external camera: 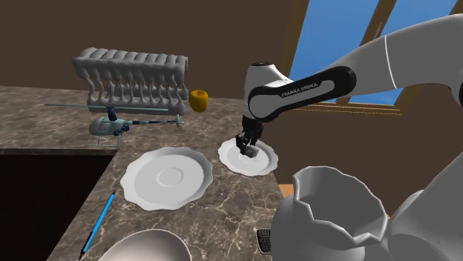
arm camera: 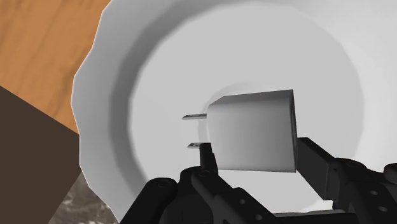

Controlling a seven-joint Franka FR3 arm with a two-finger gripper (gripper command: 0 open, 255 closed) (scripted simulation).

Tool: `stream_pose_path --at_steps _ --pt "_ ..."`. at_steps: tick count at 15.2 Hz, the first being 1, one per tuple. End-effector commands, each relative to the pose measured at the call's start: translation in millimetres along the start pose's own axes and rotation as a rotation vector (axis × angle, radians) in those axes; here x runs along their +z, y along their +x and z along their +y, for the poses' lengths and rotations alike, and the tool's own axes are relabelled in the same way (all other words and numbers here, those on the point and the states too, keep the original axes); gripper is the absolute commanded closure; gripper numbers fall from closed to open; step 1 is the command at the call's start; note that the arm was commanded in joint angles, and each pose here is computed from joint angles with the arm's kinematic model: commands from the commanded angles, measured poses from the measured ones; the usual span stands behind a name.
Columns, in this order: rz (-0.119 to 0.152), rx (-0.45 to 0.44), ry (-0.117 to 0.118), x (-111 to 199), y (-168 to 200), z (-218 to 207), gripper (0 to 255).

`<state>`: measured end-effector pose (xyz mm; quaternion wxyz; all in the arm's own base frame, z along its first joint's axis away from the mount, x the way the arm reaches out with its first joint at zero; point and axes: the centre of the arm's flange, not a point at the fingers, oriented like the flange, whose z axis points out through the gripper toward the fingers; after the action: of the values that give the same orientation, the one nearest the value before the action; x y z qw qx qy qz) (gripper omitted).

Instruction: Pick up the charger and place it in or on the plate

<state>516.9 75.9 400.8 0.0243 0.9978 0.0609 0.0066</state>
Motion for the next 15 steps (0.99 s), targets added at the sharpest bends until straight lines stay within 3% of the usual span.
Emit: stream_pose_path --at_steps 1,6,10,15 --pt "0.000 0.000 0.000 0 0 0 0" --pt "0.000 0.000 0.000 0 0 0 0" --pt "0.000 0.000 0.000 -50 0 0 0" --pt "0.000 0.000 0.000 -50 0 0 0"
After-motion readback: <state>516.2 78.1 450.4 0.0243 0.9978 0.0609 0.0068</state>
